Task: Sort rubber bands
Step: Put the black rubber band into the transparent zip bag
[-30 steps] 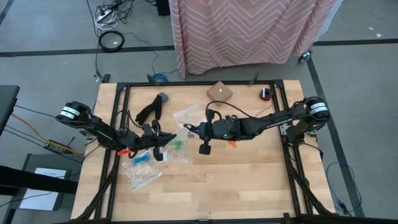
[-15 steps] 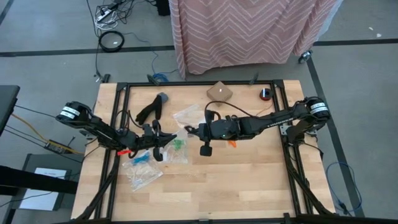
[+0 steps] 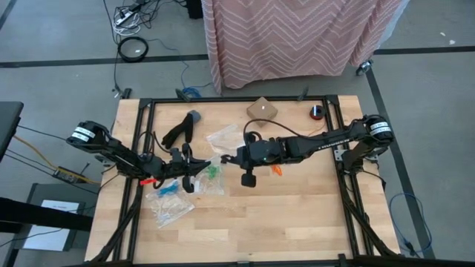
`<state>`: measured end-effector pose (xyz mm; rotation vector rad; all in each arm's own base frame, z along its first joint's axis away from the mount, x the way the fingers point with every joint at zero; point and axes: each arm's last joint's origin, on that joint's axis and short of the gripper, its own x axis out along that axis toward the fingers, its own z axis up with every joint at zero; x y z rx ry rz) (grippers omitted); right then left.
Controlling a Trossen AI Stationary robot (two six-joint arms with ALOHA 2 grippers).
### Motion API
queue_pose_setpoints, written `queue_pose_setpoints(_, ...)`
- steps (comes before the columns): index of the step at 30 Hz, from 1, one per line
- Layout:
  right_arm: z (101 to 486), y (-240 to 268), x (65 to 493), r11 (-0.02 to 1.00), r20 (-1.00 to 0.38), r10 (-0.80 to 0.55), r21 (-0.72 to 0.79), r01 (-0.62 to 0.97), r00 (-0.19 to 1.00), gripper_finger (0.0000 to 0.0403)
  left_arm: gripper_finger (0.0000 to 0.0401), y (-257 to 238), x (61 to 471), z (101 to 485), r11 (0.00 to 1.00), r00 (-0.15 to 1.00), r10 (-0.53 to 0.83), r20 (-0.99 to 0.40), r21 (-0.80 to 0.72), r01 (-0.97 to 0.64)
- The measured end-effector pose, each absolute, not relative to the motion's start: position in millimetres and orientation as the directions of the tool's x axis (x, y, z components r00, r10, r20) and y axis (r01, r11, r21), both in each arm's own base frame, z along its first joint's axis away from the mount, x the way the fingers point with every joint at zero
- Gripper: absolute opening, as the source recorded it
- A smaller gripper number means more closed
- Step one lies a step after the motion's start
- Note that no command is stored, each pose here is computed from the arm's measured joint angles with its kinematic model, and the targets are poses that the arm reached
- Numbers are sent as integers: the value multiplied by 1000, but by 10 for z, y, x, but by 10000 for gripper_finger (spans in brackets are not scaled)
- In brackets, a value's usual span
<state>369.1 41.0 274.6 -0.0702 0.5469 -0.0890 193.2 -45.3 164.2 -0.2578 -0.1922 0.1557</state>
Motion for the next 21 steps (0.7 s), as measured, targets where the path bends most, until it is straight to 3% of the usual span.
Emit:
queue_pose_setpoints(7,2693,374,3660,993,-568,-117,-78,88,815,15,1,-453,1932,1642,955,970,177,168,-267,-128)
queue_pose_setpoints(16,2727,384,3683,995,-534,-100,-59,81,840,117,1,-453,1931,1643,955,970,177,169,-268,-128)
queue_pose_setpoints(21,2858,391,3683,996,-454,-88,-67,65,887,153,1,-453,1931,1643,955,969,177,169,-268,-128)
